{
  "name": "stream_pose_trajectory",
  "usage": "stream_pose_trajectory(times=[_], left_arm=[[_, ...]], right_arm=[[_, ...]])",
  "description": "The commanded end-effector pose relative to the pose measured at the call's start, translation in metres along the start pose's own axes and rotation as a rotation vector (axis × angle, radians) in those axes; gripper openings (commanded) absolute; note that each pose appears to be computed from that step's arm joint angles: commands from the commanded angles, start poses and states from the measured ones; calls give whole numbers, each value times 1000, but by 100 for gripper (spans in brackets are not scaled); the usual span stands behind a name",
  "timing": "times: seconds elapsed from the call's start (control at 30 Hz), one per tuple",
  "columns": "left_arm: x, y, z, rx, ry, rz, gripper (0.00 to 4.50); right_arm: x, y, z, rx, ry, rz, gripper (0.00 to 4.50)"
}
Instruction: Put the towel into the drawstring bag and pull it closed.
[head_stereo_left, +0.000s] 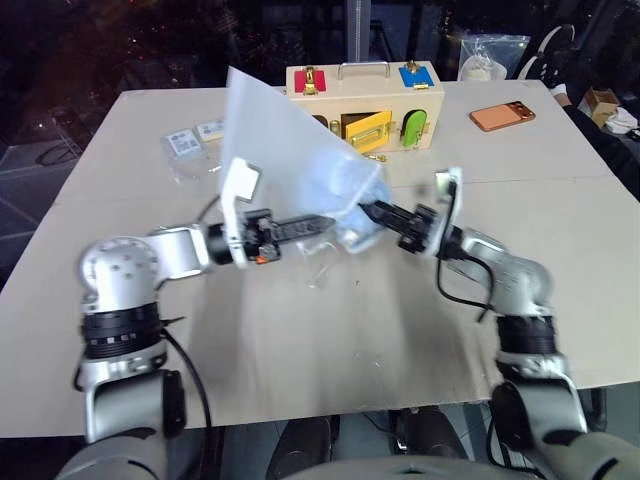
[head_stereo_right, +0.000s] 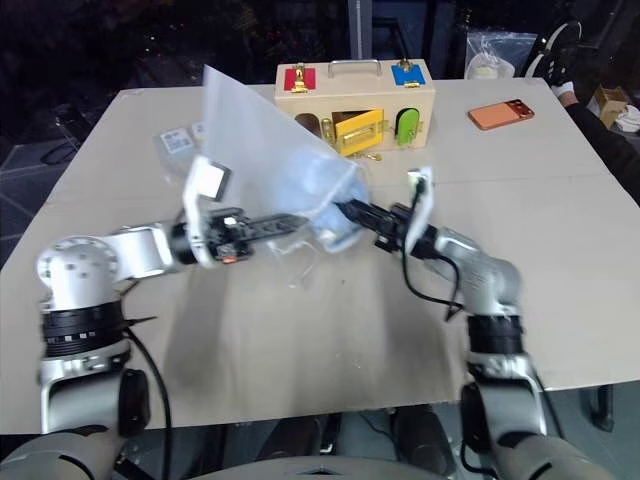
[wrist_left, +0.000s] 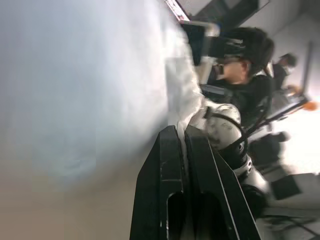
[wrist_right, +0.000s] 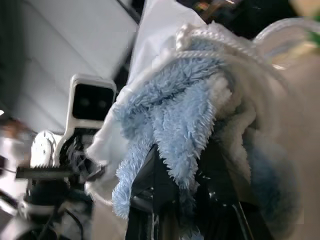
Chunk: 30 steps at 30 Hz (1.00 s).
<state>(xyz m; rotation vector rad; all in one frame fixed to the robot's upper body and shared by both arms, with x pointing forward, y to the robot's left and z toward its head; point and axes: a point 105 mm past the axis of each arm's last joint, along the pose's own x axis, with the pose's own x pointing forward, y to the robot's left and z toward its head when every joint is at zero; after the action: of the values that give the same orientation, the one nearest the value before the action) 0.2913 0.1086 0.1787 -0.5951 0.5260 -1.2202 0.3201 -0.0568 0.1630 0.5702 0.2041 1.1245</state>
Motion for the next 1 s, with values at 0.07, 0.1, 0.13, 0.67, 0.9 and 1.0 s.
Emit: stream_pose_trajectory(times=[0.07,0.1,0.13,0.67,0.9,1.0], left_arm=[[21,4,-10,-22,38,-49,0],[26,7,-12,-29,46,-52,0],[29,9,-14,-30,57,-53,0],[9,32,-22,179,92,153,0],[15,37,0,241,-22,199,0],[16,40,10,248,-72,222,0]], right_arm=[[5,-1,-14,24,54,-62,5],[14,-8,-19,29,57,-93,5],[22,-13,-24,34,57,-106,5],[84,-25,-21,366,-248,116,5],[112,-28,-63,-18,4,-21,5],[107,-25,-55,-135,-11,-34,116]])
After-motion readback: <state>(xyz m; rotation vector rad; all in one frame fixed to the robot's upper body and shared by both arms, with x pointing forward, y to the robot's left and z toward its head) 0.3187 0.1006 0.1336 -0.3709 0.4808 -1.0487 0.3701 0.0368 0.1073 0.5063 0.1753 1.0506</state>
